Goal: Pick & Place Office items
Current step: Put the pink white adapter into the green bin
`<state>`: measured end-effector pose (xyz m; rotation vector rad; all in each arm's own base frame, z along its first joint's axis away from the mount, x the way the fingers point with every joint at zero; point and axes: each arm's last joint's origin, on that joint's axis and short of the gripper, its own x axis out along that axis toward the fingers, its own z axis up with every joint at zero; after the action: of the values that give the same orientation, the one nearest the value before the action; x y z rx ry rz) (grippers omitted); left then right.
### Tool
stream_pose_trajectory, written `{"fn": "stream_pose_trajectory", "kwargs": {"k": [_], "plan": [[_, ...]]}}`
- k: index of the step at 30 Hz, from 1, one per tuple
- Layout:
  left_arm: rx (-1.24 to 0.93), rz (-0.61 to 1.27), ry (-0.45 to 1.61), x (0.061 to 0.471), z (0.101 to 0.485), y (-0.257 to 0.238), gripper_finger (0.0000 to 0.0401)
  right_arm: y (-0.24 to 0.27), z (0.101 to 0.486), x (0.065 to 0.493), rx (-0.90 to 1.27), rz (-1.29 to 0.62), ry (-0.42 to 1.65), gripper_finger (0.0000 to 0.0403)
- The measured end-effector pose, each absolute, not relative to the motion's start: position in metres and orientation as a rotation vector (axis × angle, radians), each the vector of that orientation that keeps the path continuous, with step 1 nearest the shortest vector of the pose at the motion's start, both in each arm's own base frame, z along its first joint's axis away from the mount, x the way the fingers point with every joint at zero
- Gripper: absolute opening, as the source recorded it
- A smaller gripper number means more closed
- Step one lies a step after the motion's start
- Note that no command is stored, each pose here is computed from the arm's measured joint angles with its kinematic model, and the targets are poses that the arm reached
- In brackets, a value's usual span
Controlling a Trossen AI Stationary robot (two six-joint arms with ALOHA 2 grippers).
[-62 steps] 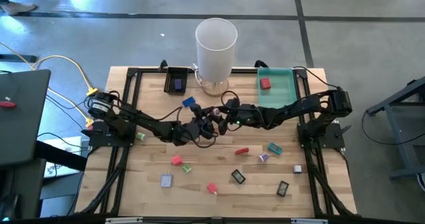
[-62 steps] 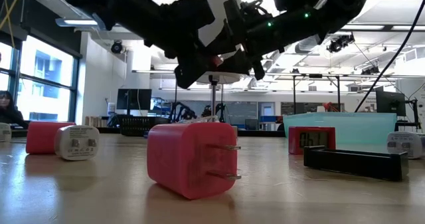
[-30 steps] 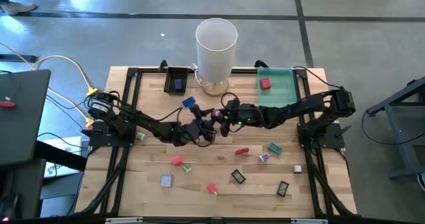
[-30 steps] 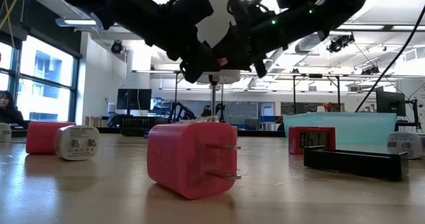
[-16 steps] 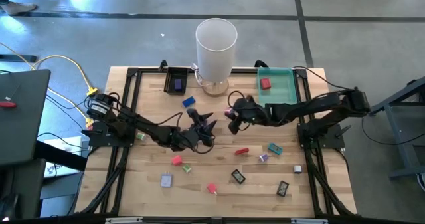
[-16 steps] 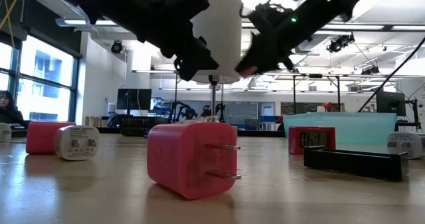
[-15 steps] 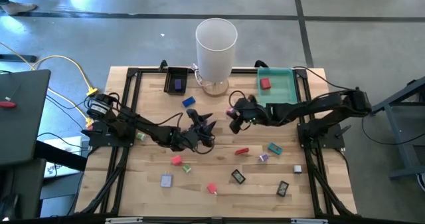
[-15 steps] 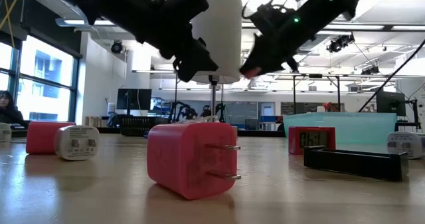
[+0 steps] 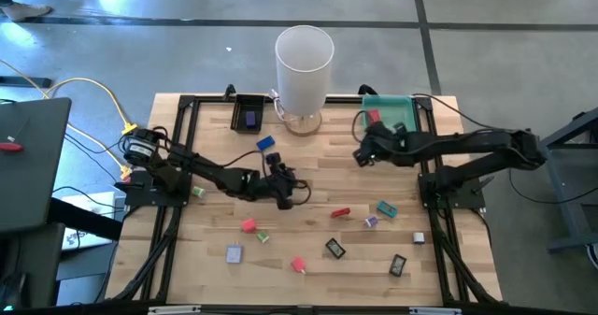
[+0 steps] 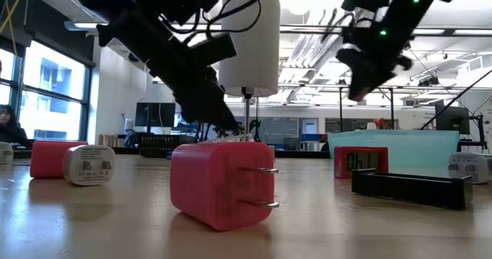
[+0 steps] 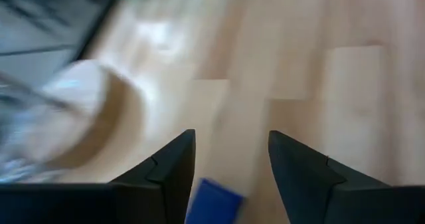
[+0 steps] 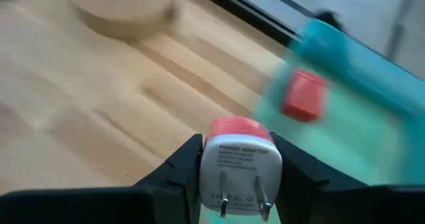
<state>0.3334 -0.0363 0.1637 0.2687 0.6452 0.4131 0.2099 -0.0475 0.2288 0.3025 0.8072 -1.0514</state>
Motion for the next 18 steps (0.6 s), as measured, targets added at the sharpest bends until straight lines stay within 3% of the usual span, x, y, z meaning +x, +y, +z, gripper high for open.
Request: {"fn": "stream_pose_trajectory", "kwargs": {"k": [8, 18], "plan": [[0.222, 0.274, 0.661, 0.335, 0.162, -0.037, 0.0181, -0.094, 0.230, 0.180, 0.395, -1.218, 0.914, 0.0122], [0.222, 0.249, 0.681, 0.332, 0.161, -0.045, 0.0181, -0.167, 0.201, 0.167, 0.600, -1.172, 1.015, 0.0131]]}}
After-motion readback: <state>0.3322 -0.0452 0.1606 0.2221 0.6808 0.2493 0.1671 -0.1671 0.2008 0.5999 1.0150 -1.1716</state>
